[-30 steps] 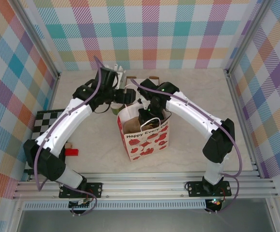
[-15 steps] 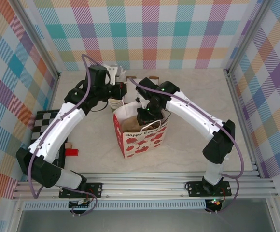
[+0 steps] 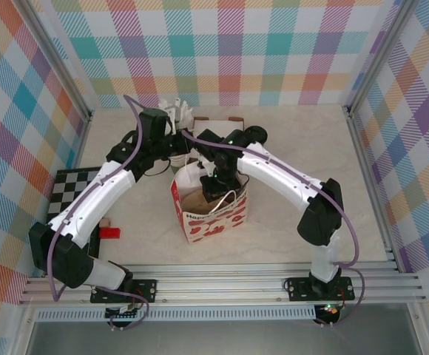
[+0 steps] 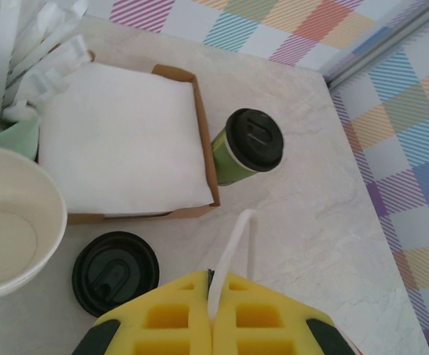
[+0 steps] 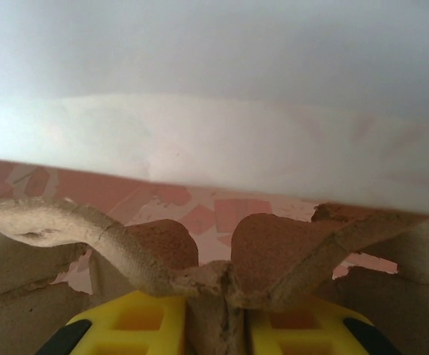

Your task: Pack the takeout coffee

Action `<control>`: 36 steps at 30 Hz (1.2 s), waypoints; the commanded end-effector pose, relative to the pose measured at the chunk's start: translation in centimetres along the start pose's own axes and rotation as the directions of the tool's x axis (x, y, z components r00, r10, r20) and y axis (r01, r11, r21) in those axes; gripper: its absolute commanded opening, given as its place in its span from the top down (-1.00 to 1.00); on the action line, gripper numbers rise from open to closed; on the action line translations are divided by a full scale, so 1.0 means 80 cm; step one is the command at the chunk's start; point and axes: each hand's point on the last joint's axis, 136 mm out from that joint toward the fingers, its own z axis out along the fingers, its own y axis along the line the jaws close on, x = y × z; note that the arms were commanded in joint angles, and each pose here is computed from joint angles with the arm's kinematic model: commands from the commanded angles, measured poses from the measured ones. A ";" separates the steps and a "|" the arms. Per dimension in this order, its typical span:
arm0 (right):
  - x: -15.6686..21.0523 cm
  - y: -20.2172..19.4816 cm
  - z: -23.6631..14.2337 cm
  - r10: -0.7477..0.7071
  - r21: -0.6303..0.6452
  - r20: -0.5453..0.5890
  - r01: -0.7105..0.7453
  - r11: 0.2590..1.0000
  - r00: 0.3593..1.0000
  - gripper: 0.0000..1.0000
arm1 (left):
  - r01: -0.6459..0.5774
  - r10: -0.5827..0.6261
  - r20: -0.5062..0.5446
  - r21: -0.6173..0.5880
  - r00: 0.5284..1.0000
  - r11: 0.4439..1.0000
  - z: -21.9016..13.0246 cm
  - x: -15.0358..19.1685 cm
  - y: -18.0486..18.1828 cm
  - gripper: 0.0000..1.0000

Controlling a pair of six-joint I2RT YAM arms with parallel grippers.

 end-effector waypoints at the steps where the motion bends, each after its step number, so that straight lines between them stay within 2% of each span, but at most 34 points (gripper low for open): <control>1: 0.016 0.000 -0.002 -0.014 0.017 -0.057 0.015 1.000 0.998 0.60 | 0.039 -0.054 0.203 0.079 0.978 0.996 -0.032 -0.052 -0.020 1.00; 4: 0.014 0.003 -0.010 -0.028 0.013 -0.028 0.029 1.000 0.999 0.61 | 0.041 -0.055 0.272 0.058 0.961 0.997 -0.050 -0.056 -0.011 1.00; 7: 0.008 0.013 -0.030 -0.074 -0.016 0.044 0.075 0.997 0.996 0.61 | 0.045 -0.052 0.267 0.033 0.962 0.998 -0.055 -0.051 -0.004 1.00; 10: 0.010 0.018 -0.038 -0.125 -0.027 0.064 0.127 0.992 0.990 0.59 | 0.067 -0.068 0.254 0.016 0.965 0.998 -0.050 -0.044 0.004 1.00; 13: 0.019 0.022 -0.028 -0.159 -0.029 0.038 0.160 0.987 0.987 0.59 | 0.077 -0.079 0.255 0.015 0.964 0.997 -0.045 -0.042 0.007 1.00; 15: 0.023 0.020 -0.017 -0.141 -0.034 0.007 0.141 0.989 0.990 0.59 | 0.065 -0.082 0.267 0.071 0.960 0.995 -0.046 -0.044 -0.004 1.00; 21: 0.037 0.013 0.007 -0.122 -0.024 -0.098 0.120 0.993 0.988 0.60 | 0.018 -0.073 0.374 0.149 0.925 0.989 -0.075 -0.051 -0.016 1.00; 25: 0.045 0.023 -0.003 -0.198 -0.056 -0.061 0.194 0.979 0.978 0.60 | 0.037 -0.060 0.384 0.068 0.921 0.997 -0.078 -0.051 0.003 1.00; 28: 0.049 0.033 -0.011 -0.245 -0.108 -0.025 0.241 0.965 0.969 0.60 | 0.050 -0.073 0.374 0.070 0.924 0.996 -0.068 -0.047 0.007 1.00; 31: 0.054 0.033 -0.001 -0.238 -0.119 -0.045 0.232 0.965 0.970 0.60 | 0.043 -0.090 0.399 0.126 0.912 0.991 -0.067 -0.047 0.000 1.00; 36: 0.044 0.005 0.026 -0.106 0.020 -0.125 0.109 0.994 0.987 0.62 | -0.060 -0.082 0.464 0.283 0.882 0.957 -0.097 -0.050 -0.036 1.00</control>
